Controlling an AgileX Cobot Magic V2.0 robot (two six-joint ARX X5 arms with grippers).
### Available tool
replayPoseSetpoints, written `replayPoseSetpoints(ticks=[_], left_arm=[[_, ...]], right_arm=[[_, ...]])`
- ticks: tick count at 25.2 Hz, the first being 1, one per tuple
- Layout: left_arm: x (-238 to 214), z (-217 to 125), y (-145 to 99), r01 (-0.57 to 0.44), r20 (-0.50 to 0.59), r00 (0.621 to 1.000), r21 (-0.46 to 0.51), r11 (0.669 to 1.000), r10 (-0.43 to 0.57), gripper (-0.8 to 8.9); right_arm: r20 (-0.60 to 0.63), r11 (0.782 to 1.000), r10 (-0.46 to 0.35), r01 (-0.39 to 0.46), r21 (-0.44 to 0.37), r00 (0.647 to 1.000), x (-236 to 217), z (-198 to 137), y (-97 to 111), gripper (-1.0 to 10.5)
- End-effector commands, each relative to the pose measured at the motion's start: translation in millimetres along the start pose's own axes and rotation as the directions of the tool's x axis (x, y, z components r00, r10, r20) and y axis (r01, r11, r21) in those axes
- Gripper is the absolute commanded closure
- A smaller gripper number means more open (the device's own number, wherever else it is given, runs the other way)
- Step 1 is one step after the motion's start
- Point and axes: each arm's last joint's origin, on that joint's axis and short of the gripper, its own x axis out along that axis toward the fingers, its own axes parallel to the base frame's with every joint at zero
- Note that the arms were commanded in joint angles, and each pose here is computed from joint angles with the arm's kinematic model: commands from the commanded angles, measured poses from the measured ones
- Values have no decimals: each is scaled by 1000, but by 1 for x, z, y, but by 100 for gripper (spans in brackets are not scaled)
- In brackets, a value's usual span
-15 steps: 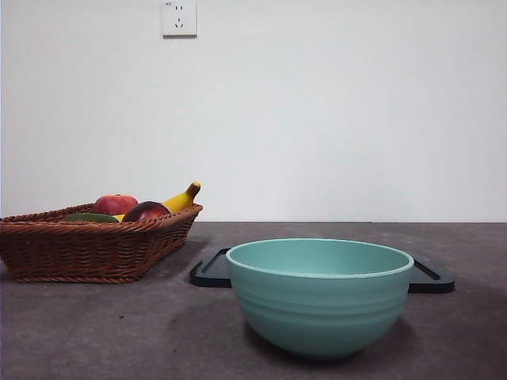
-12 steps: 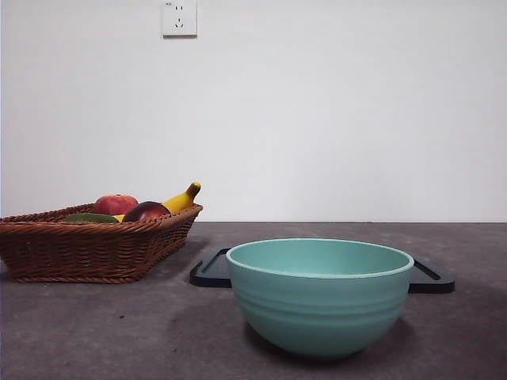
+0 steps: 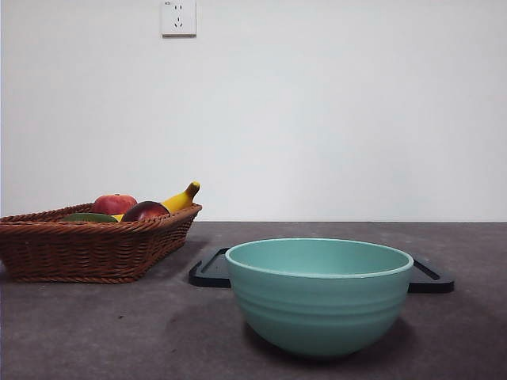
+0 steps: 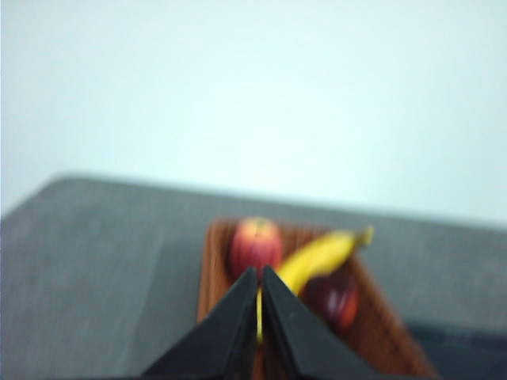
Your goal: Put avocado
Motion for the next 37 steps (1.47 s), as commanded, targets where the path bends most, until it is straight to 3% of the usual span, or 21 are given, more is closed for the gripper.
replayPoseSetpoints(ticks=[1,5,8,10,16,22,26,30,34,37], left_arm=[[-4,25,-4,-6,64,998,-66,998,10,805],[-7,56,-9,-10,54,998,-70,998,14,805],[-6,79,-13,-11,25,1000,-70,997,12,805],[-3,92,-16,-8,5,1000,-71,997,8,805],[9,122,-22,51,-62,997,-82,995,-56,805],[8,147,-31,168,-116,977,-86,982,-177,805],[-1,157,-37,242,-142,960,-17,970,-242,807],[-9,160,-42,391,-208,902,21,920,-379,807],[-17,155,-47,555,-261,808,35,831,-528,807],[-23,151,-46,560,-295,794,19,828,-531,806]], right_arm=[[40,997,3,-6,83,999,-3,16,3,935],[43,991,41,-46,124,998,-4,46,9,935],[-6,979,65,-63,196,998,-2,68,13,935],[-50,975,106,-94,199,993,1,82,17,935],[-215,957,227,-177,228,950,13,118,27,935],[-304,954,292,-256,156,907,14,151,36,935],[-309,943,328,-328,54,893,2,169,41,935],[-368,902,382,-429,-49,848,-11,177,45,935],[-479,842,446,-535,-61,756,-23,170,47,935],[-541,838,441,-544,-37,716,-31,163,45,935]])
